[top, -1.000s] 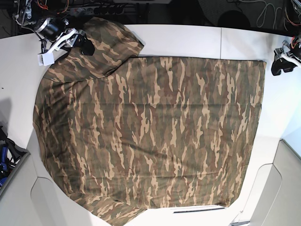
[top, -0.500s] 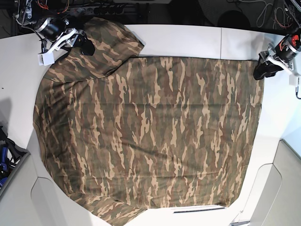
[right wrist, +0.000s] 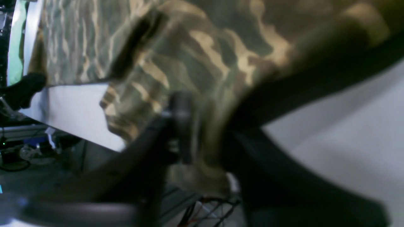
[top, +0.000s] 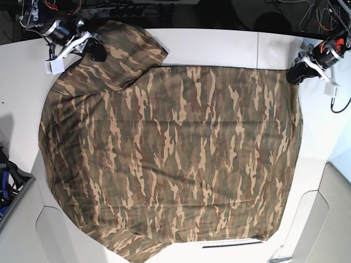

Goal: Fold the T-shirt properly
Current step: 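Reach both grippers to the shirt's shoulder corners and grasp them, then lift the shirt with both grippers and fold it over toward the hem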

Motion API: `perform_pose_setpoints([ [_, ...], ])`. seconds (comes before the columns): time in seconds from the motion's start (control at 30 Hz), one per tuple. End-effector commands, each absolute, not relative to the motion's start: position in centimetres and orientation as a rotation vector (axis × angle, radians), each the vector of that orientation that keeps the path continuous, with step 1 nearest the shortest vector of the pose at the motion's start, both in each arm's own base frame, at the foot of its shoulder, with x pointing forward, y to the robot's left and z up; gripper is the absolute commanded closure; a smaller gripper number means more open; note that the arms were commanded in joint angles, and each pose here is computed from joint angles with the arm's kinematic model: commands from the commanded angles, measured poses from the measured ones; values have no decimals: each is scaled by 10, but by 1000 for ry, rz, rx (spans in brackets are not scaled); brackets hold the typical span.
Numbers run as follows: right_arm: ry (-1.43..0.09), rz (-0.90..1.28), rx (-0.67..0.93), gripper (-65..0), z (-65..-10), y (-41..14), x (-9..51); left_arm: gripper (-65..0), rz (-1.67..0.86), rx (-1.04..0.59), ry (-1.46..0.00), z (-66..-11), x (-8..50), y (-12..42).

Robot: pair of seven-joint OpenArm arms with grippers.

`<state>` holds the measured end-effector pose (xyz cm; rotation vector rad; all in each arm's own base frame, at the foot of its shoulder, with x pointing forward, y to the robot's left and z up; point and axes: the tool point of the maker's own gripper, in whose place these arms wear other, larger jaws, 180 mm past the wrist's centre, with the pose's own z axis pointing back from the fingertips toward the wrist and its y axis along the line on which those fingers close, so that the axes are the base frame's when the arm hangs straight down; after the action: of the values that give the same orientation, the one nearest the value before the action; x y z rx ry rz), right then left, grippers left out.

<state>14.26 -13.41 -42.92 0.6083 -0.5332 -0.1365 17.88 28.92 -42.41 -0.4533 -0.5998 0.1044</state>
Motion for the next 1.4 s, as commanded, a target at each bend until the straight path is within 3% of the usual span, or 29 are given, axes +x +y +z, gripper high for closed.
perform_pose_setpoints([
  [0.0, -531, -124, 603, -20, -428, -135, 142, -23, 90, -434, -555, -426, 172, 294],
  [0.27, -572, -132, 648, 0, -416, -132, 148, -3, 116, -477, -624, -410, 186, 296],
  [0.67, -835, -123, 617, 0, -351, -169, 198, 0, 55, -455, -751, -368, 239, 314],
  [1.1, -1025, -41, 603, 0, -305, -173, 272, 0, 25, -476, -920, -324, 297, 312],
  [1.37, -1102, -11, 545, 0, -287, -183, 314, 0, -3, -350, -1060, -312, 314, 327],
])
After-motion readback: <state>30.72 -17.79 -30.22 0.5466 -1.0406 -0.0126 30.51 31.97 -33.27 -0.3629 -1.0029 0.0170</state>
